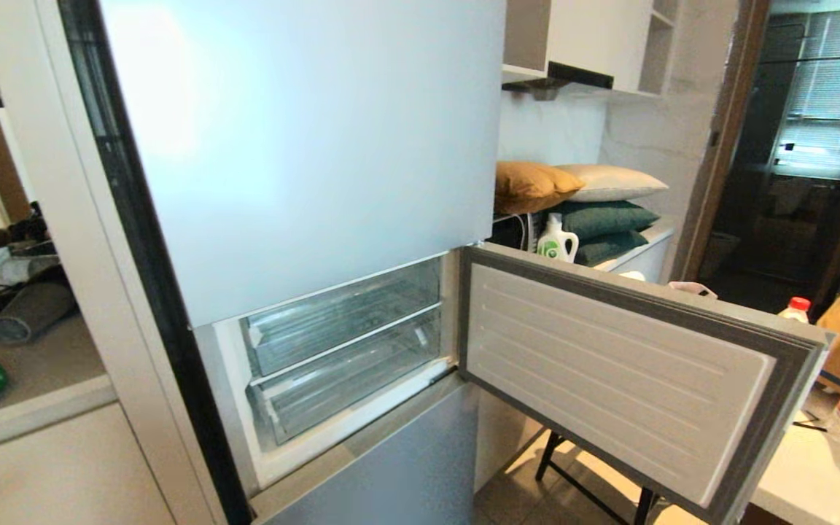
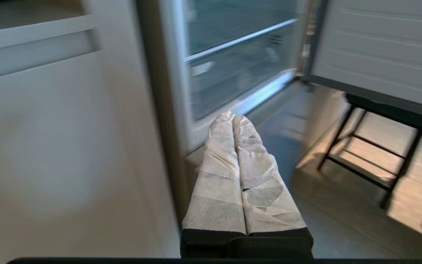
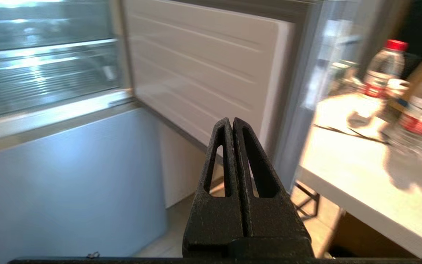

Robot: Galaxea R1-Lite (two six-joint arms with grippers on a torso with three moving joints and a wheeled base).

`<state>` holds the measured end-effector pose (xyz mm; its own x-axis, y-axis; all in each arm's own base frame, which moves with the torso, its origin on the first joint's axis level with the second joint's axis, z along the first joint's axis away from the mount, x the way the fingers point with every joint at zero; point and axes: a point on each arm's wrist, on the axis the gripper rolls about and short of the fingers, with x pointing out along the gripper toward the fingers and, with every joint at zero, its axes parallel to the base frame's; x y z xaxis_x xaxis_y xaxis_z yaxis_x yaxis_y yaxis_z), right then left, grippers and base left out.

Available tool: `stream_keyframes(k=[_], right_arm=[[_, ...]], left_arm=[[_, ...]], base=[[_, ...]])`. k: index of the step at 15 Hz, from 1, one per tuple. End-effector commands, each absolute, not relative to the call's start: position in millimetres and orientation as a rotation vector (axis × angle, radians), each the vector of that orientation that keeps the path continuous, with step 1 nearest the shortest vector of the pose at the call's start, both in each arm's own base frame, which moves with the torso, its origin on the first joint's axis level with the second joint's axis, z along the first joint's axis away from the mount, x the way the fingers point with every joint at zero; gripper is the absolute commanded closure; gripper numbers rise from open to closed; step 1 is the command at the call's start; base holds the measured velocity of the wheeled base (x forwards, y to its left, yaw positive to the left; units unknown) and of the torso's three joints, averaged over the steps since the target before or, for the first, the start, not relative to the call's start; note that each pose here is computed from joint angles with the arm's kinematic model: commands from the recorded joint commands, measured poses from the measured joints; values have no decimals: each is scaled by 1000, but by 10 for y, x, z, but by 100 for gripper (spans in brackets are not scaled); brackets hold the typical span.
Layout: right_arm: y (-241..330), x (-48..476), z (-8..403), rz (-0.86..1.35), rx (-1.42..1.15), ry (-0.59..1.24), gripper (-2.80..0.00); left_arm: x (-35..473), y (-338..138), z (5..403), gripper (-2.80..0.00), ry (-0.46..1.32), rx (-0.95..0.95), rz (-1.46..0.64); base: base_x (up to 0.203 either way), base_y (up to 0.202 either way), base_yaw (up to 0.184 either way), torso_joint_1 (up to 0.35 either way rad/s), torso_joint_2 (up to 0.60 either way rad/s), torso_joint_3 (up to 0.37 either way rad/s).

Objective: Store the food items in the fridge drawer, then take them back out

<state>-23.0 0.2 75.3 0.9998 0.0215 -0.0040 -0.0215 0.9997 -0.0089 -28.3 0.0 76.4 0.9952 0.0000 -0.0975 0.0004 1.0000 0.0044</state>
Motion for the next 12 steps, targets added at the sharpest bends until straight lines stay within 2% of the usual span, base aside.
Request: stream_keyframes(k=[1, 6, 10, 12], right_arm=[[2, -228, 753, 21, -5, 6, 0], [0, -228, 756, 13, -5, 4, 0], [-24, -240, 1034, -96, 44, -26, 0], [-24, -214, 1009, -101, 43, -2, 0]], left_arm=[[-285, 0, 762, 0, 97, 5, 0], [-285, 0, 762, 0, 97, 5, 0], [-284, 0, 762, 0, 97, 5, 0], [-285, 0, 762, 0, 97, 5, 0]], base=[[-5, 2, -86, -3, 2, 3], [0, 0, 0, 0, 0, 0], [0, 0, 0, 0, 0, 0], [0, 0, 0, 0, 0, 0]])
